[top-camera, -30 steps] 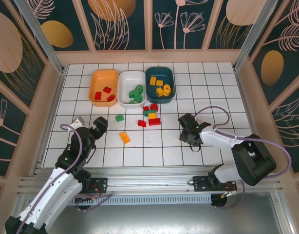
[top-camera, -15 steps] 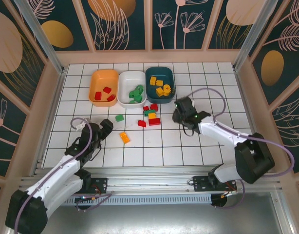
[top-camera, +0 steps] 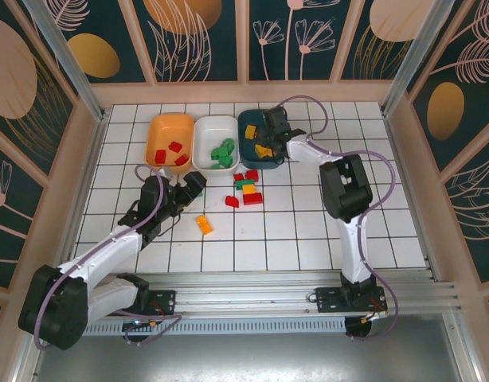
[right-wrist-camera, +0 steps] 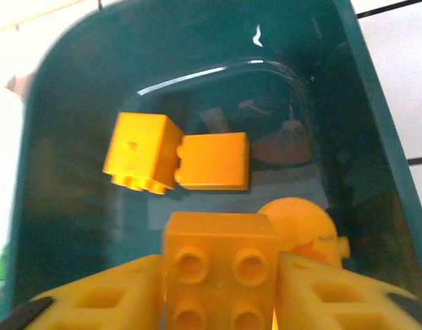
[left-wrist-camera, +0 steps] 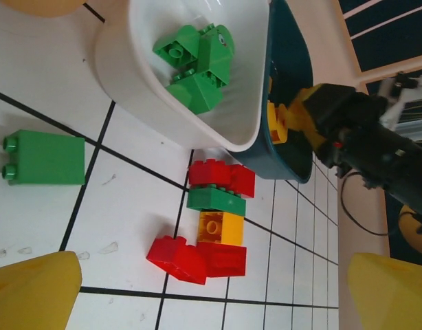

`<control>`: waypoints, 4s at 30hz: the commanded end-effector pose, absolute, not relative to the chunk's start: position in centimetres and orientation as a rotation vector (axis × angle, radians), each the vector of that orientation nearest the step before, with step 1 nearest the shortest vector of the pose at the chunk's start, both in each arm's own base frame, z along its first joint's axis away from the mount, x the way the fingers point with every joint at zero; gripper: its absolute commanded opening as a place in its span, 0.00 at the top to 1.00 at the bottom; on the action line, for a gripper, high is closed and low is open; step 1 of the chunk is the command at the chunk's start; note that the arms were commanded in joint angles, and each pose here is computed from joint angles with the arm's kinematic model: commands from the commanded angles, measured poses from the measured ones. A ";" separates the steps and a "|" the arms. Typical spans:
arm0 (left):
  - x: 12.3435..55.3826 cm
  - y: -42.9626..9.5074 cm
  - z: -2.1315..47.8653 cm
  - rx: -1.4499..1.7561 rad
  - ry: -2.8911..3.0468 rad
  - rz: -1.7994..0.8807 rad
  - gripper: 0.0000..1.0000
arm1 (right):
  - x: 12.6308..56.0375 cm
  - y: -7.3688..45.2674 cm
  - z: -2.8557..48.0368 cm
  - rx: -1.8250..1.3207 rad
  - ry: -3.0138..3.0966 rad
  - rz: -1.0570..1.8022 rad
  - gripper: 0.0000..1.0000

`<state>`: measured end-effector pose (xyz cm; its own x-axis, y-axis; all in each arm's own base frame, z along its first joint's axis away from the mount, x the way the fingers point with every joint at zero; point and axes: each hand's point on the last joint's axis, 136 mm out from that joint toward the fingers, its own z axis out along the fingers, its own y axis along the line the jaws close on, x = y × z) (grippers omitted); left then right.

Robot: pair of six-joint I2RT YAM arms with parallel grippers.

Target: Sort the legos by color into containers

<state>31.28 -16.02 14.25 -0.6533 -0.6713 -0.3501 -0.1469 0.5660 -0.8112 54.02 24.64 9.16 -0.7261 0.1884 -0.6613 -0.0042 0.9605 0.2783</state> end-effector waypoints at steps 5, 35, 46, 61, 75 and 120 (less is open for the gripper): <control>30.4 -14.0 13.2 -0.648 2.242 -0.823 0.02 | 53.3 25.4 17.8 0.065 2.196 0.279 0.42; 25.6 -17.2 0.2 -0.641 2.801 -0.257 0.49 | 36.0 14.8 14.8 0.224 2.151 0.209 0.40; 27.8 -18.1 3.5 -0.556 2.720 -0.291 0.71 | 35.8 13.8 15.2 0.247 2.142 0.246 0.40; 40.9 -29.3 16.1 -0.115 2.443 -0.578 0.73 | 35.8 13.2 15.3 0.284 2.135 0.287 0.40; 51.4 -37.8 14.8 0.100 2.358 -0.575 0.69 | 35.4 12.8 15.6 0.294 2.121 0.312 0.40; 35.5 -10.5 15.6 -0.519 2.159 -0.585 0.01 | 33.5 27.6 7.3 -0.226 2.392 0.286 0.25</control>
